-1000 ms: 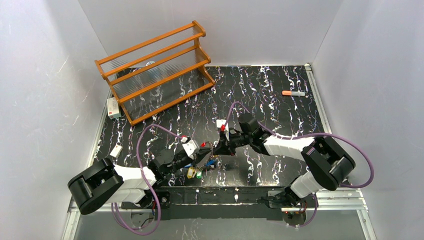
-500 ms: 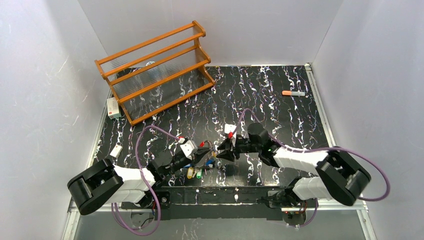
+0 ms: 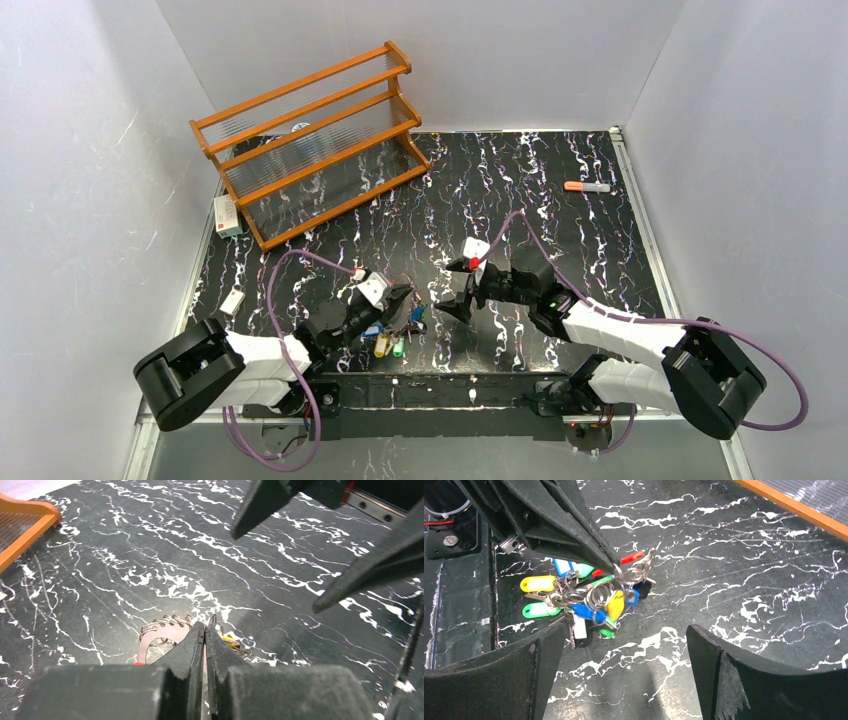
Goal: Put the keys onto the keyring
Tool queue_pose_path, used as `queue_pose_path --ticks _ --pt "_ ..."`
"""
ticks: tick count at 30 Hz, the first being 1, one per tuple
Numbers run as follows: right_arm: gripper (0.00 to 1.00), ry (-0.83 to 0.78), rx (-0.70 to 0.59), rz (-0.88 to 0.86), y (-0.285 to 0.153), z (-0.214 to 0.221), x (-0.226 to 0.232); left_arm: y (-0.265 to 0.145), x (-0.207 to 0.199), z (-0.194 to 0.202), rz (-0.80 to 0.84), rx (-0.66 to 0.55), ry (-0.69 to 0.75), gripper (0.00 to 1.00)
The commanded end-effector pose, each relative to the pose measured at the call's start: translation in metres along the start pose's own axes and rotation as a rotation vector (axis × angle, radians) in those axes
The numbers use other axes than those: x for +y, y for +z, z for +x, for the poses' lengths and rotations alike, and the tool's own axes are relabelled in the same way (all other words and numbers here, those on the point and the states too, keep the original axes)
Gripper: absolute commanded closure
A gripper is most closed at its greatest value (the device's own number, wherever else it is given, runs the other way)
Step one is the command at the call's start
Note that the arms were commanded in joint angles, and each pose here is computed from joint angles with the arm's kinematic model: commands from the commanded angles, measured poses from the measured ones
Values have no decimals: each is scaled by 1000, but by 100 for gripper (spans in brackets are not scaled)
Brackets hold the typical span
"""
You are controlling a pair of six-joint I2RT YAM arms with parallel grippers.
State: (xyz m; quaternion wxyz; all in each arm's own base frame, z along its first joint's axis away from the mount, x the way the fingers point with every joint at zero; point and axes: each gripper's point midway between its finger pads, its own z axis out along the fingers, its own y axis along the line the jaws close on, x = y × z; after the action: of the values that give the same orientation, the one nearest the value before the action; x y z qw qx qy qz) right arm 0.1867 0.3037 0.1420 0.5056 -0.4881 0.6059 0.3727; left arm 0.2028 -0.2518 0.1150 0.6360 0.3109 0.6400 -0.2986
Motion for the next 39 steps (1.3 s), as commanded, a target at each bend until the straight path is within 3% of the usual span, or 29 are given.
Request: queue_pose_path --ticks 1,10,15,18,22,25,27,33,39 --pt "1 52 -53 27 -4 -7 -11 17 24 -14 -132 -12 -29 100" --pt "1 181 -74 81 -19 2 -37 41 68 4 -257 83 -140 100" --pt "1 304 -99 209 -36 13 -68 46 94 7 -322 113 -169 98" --pt "1 357 -118 279 -49 19 -87 46 113 6 -366 107 -214 81" --pt "1 394 -118 378 -70 28 -111 43 131 1 -381 88 -273 37" --pt "1 421 -123 452 -86 30 -126 29 152 0 -450 65 -323 13" --pt "1 439 -124 520 -98 32 -138 16 163 -1 -493 49 -347 3" --pt "1 422 -95 712 -127 38 -160 -31 196 -7 -660 -5 -383 2" --pt "1 301 -51 980 -173 41 -181 -81 216 -8 -878 49 -257 2"
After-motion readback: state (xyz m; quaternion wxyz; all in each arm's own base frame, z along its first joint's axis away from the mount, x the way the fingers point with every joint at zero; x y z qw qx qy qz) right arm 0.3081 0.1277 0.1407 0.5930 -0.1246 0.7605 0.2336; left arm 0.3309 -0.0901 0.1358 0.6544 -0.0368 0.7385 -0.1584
